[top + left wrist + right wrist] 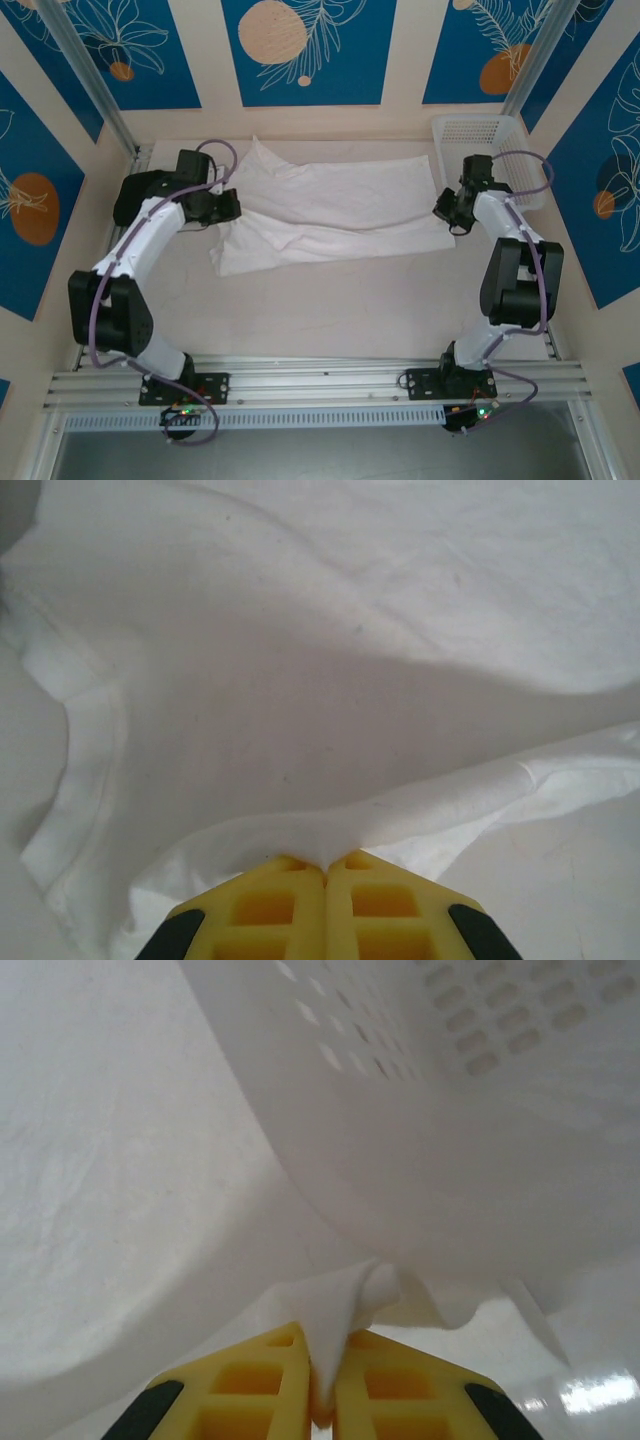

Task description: Fold the inside-out t-shirt

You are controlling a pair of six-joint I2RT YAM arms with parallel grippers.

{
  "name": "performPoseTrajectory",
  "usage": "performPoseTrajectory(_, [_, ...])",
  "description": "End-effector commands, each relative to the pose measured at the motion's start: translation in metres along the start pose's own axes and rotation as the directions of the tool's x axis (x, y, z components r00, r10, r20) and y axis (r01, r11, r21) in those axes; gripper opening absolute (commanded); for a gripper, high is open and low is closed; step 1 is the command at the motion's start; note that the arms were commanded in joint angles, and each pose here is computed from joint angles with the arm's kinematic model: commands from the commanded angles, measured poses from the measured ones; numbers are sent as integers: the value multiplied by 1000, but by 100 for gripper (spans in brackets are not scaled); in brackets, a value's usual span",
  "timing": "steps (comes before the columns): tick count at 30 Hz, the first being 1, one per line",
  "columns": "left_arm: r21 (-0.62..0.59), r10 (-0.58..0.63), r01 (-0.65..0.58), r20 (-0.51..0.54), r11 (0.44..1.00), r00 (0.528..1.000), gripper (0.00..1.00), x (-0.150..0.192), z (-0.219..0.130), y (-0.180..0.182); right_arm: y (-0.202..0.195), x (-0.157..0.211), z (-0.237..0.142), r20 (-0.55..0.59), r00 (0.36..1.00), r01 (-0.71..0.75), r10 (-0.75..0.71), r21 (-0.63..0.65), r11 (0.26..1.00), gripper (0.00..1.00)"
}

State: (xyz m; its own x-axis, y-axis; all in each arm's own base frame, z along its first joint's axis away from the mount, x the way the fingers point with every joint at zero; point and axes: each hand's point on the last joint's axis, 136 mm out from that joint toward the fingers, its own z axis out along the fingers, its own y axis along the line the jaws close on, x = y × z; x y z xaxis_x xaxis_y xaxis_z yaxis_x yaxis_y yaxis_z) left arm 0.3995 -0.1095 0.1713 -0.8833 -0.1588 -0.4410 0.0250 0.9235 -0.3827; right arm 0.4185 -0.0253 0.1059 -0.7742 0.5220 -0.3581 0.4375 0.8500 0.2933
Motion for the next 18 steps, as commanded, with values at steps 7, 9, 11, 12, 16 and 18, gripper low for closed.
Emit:
performPoseTrajectory(7, [-66, -117, 120, 47, 991, 992, 32, -57, 52, 48, 28, -46, 23, 51, 997, 60, -64, 74, 995, 33])
performPoseTrajectory(9, [-80, -117, 122, 61, 989, 991, 43, -62, 50, 52, 30, -45, 15, 64, 994, 80, -84, 69, 994, 35])
performPoseTrajectory(11, [-73, -121, 130, 108, 989, 987, 51, -63, 40, 50, 33, -34, 5, 65, 992, 104, -108, 52, 993, 35])
performPoseTrajectory(12, [-57, -132, 140, 128, 988, 983, 53, -60, 35, 48, 32, -25, 2, 58, 992, 111, -113, 45, 993, 35])
performPoseTrajectory(16, [81, -188, 176, 181, 981, 965, 59, -25, 24, 22, 39, 20, 2, 34, 980, 197, -197, -2, 980, 37])
performPoseTrajectory(18, [111, -185, 168, 174, 980, 967, 60, 0, 27, 13, 43, 36, 8, 18, 962, 271, -272, 11, 962, 37])
